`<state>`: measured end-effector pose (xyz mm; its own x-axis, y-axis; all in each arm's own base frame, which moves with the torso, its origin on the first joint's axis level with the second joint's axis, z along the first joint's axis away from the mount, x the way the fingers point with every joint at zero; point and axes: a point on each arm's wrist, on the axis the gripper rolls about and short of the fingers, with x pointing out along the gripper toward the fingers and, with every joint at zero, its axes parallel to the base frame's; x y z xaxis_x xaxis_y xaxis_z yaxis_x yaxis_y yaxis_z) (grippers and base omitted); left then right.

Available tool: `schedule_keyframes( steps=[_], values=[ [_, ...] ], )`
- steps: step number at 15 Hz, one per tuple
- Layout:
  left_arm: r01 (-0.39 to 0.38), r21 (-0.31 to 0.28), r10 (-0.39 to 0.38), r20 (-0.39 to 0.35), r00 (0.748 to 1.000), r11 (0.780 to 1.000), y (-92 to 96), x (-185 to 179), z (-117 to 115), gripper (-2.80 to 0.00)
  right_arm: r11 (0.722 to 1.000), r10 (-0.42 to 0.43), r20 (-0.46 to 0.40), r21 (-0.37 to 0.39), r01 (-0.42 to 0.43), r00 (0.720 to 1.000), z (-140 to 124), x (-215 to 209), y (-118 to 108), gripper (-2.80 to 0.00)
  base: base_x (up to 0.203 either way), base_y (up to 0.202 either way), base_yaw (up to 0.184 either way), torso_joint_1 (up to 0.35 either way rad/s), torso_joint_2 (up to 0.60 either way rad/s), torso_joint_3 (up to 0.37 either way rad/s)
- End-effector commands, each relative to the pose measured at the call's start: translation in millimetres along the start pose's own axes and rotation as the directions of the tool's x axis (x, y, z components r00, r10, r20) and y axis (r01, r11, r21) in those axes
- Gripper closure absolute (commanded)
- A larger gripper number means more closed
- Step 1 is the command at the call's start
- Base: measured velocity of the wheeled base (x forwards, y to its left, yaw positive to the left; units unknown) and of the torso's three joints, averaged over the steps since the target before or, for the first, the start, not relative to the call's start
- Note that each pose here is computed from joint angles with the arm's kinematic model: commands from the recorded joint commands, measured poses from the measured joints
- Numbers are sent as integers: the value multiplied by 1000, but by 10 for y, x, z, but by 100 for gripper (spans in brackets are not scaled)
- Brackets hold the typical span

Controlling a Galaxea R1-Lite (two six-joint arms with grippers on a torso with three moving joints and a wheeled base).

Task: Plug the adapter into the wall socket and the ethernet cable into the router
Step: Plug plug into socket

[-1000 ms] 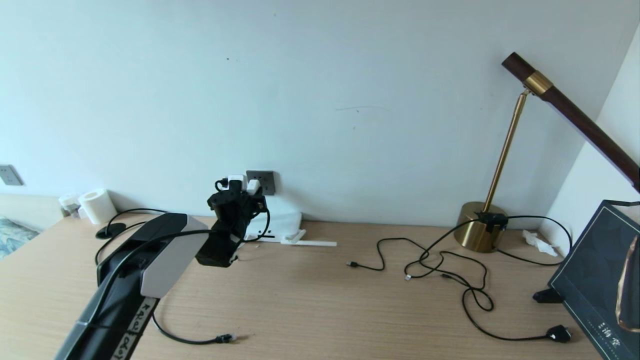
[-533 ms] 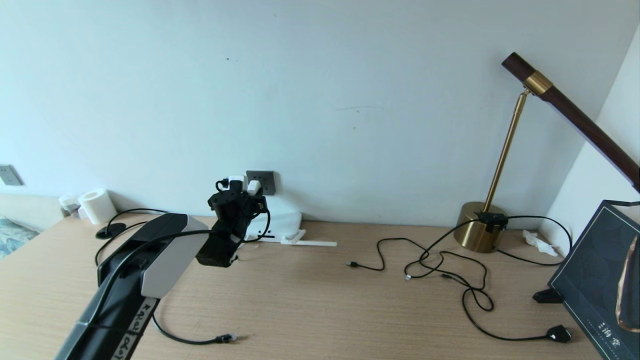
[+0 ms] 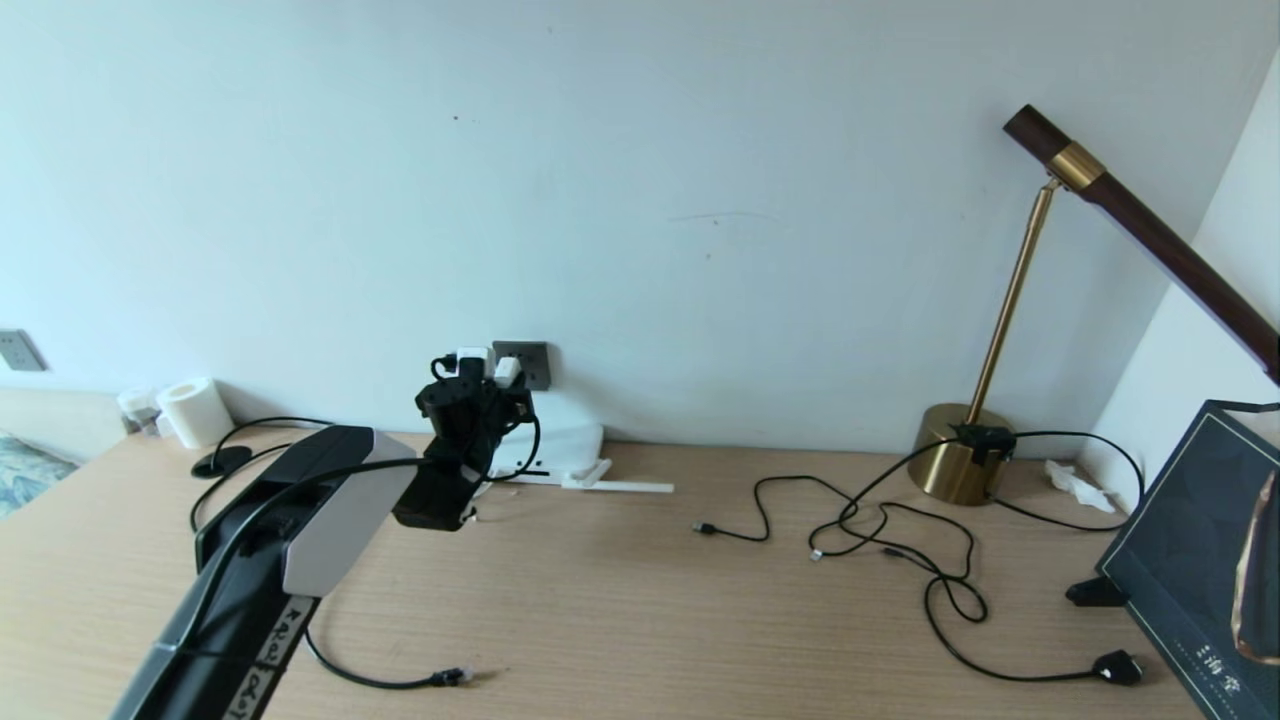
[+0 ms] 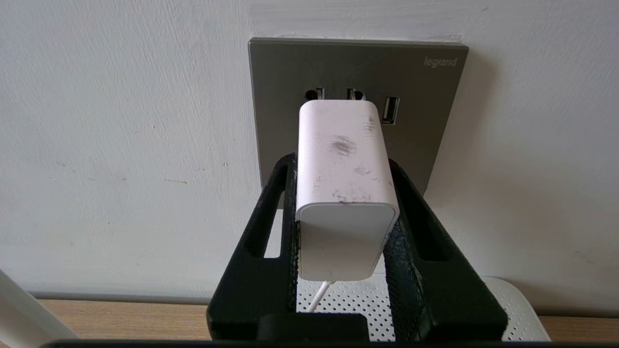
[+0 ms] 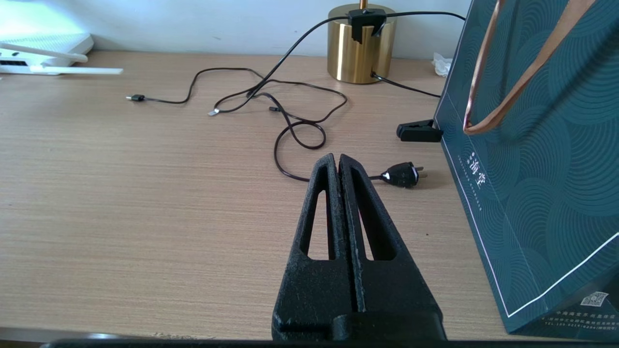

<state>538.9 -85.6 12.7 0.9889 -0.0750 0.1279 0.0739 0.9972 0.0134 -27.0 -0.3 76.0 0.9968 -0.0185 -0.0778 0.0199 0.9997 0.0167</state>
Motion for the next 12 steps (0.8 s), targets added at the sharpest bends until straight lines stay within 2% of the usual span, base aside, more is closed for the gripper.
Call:
schedule_keyframes(
  steps=[1, 12],
  values=[
    [-1, 0, 1, 5, 1000, 1000, 0, -1, -4, 0, 1000, 0, 0, 0, 0, 1000, 0, 0, 0, 0, 0, 0, 0, 0, 0, 0],
    [-1, 0, 1, 3, 1000, 1000, -2, 33, 20, 0, 1000, 0, 0, 0, 0, 1000, 0, 0, 0, 0, 0, 0, 0, 0, 0, 0]
  ],
)
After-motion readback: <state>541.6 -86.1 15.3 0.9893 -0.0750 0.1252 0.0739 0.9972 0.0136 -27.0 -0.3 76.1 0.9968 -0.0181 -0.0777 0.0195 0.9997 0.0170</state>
